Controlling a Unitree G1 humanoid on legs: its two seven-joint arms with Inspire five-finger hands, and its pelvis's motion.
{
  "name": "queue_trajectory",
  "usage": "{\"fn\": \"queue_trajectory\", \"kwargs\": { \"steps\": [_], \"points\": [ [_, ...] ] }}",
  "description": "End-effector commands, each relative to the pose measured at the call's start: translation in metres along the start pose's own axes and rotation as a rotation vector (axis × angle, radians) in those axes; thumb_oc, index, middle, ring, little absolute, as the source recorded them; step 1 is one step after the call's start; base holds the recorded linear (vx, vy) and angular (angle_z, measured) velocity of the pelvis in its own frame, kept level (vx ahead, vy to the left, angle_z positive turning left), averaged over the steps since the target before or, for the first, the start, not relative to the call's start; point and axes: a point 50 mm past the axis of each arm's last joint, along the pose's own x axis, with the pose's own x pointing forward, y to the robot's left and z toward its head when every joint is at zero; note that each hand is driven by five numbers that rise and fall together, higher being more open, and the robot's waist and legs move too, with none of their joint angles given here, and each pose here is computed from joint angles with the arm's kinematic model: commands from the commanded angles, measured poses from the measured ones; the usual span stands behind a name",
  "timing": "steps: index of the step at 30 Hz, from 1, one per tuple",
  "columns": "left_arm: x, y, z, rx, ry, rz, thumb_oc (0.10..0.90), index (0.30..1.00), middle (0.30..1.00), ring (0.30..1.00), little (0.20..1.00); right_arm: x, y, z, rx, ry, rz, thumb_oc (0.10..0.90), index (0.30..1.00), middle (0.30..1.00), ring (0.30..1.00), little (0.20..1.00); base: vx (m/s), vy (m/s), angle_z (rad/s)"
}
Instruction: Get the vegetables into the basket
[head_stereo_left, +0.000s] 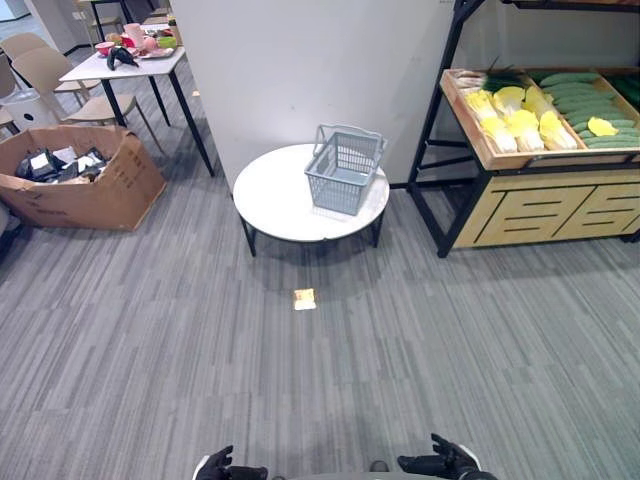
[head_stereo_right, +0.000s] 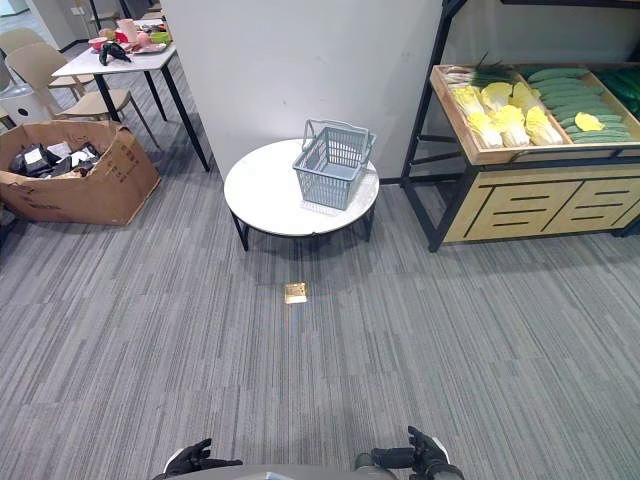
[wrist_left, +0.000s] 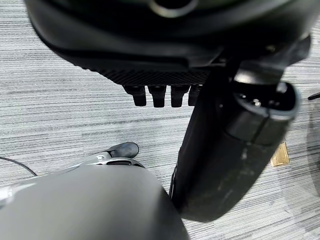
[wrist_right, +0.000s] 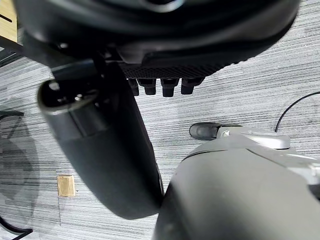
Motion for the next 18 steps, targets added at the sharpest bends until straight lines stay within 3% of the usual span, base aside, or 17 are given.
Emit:
{"fn": "queue_trajectory", "kwargs": {
  "steps": [1,10,18],
  "points": [
    [-0.001,-0.018,-0.004,0.046,0.030,-0.052,0.900,1.000,1.000,1.000,1.000,0.001,-0.004,0.001,-0.061,0.025,-0.007,0.900,1.000,1.000,1.000,1.000,0.00,0.000,0.00],
    [0.000,-0.019,-0.001,0.057,0.021,-0.049,0.900,1.000,1.000,1.000,1.000,0.001,-0.006,0.003,-0.038,0.019,-0.021,0.900,1.000,1.000,1.000,1.000,0.00,-0.001,0.00],
    [0.004,-0.009,0.021,0.058,-0.048,-0.013,0.900,1.000,1.000,1.000,1.000,0.002,-0.028,0.032,0.063,-0.081,-0.102,0.900,1.000,1.000,1.000,1.000,-0.06,-0.031,0.00]
  ]
}}
